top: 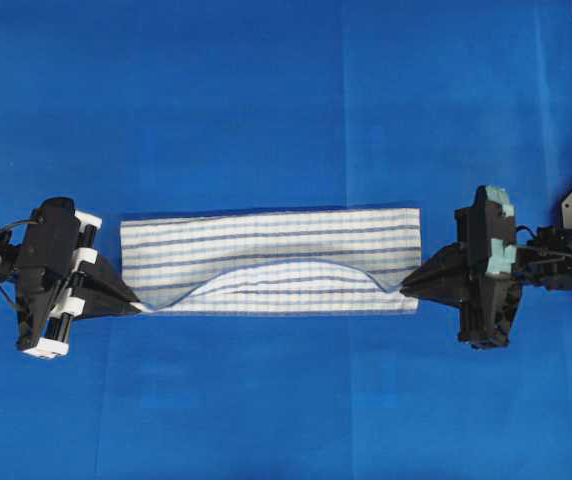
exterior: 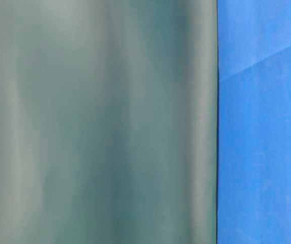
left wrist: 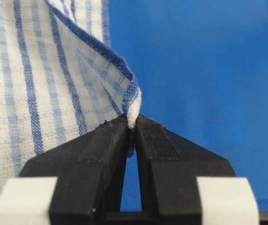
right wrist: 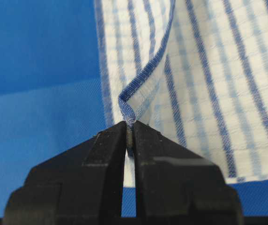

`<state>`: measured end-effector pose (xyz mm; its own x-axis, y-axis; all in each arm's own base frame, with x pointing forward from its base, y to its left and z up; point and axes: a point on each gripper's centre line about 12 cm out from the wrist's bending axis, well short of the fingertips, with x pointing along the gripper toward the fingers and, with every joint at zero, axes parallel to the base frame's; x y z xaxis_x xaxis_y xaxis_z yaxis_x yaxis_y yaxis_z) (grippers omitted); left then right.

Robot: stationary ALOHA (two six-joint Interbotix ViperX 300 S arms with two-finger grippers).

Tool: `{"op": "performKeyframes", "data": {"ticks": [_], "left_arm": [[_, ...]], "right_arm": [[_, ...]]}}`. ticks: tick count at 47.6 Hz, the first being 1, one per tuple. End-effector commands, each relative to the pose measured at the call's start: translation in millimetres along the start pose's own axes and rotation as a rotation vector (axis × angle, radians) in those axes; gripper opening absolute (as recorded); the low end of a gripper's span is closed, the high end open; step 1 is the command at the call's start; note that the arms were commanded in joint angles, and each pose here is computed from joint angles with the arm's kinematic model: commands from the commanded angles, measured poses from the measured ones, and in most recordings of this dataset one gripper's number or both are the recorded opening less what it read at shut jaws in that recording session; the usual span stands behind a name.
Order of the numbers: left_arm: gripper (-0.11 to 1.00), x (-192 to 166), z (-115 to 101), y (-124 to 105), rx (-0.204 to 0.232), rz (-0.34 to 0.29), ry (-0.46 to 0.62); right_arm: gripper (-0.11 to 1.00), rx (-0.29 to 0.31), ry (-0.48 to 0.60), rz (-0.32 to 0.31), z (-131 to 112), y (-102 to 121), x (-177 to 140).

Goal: Fold the blue towel.
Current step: 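Lay the folded edge down and open both grippers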

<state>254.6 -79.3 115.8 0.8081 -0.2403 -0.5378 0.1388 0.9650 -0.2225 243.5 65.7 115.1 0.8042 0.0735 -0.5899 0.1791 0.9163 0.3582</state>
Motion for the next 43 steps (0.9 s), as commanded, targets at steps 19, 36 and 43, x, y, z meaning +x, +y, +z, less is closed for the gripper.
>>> {"op": "performKeyframes", "data": {"ticks": [19, 36, 43], "left_arm": [[0.61, -2.7, 5.6, -5.4, 0.01, -0.019, -0.022], [0.8, -22.5, 24.6, 29.2, -0.039, 0.105, -0.03], [0.8, -25.3, 25.2, 52.0, -0.044, 0.183, -0.013]], "right_arm": [[0.91, -0.01, 0.002, 0.018, 6.2, 10.4, 6.0], [0.89, 0.011, -0.1, -0.054, 30.5, -19.7, -7.4], [0.89, 0.031, -0.121, -0.146, 39.4, -48.3, -9.8]]}}
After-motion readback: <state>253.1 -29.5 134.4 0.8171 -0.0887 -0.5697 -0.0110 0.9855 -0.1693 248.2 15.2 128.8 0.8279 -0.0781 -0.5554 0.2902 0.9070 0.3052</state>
